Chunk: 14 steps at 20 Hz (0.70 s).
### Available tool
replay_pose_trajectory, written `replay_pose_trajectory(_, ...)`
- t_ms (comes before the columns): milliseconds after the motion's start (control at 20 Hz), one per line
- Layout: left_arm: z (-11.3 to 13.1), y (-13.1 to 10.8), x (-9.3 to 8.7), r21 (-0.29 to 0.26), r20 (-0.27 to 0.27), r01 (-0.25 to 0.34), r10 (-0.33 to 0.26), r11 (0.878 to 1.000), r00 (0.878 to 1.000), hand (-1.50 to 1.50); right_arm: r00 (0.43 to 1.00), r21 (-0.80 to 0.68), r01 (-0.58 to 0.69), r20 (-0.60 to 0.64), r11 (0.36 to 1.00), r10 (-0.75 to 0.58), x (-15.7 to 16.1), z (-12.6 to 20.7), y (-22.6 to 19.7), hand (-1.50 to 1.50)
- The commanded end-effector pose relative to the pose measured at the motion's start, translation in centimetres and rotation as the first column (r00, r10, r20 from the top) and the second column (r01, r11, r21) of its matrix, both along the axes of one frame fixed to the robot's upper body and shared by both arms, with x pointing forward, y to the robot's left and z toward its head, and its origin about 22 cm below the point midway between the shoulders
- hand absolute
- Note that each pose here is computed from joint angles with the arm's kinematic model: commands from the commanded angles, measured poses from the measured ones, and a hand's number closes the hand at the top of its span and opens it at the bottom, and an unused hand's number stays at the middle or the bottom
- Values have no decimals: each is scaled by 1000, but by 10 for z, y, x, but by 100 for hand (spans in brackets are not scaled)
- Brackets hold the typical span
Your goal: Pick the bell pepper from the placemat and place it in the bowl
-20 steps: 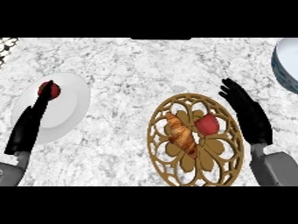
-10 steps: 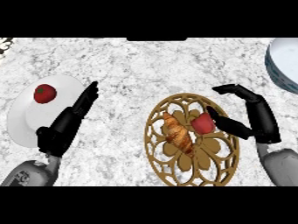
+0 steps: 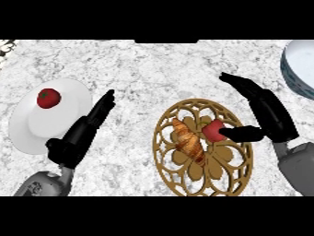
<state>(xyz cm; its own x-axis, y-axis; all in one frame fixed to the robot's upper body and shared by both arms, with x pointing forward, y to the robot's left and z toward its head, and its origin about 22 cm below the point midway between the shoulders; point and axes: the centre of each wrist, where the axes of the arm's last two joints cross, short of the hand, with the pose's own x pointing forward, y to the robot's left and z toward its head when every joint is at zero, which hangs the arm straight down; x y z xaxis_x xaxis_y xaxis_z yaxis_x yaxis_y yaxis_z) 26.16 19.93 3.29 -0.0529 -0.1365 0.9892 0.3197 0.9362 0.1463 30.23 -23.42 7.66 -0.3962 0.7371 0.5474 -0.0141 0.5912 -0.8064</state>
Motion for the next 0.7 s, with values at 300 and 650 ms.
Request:
replay_pose_trajectory(300, -2, 4, 1, -1, -3, 21, -21, 1000, 1000, 0, 914, -584, -83, -368, 808, -172, 2, 50, 23, -150)
replay_pose_trajectory(650, 3, -4, -6, -11, 6, 27, -27, 1000, 1000, 0, 825, -613, -155, -512, 775, -240, -7, 86, 100, -150)
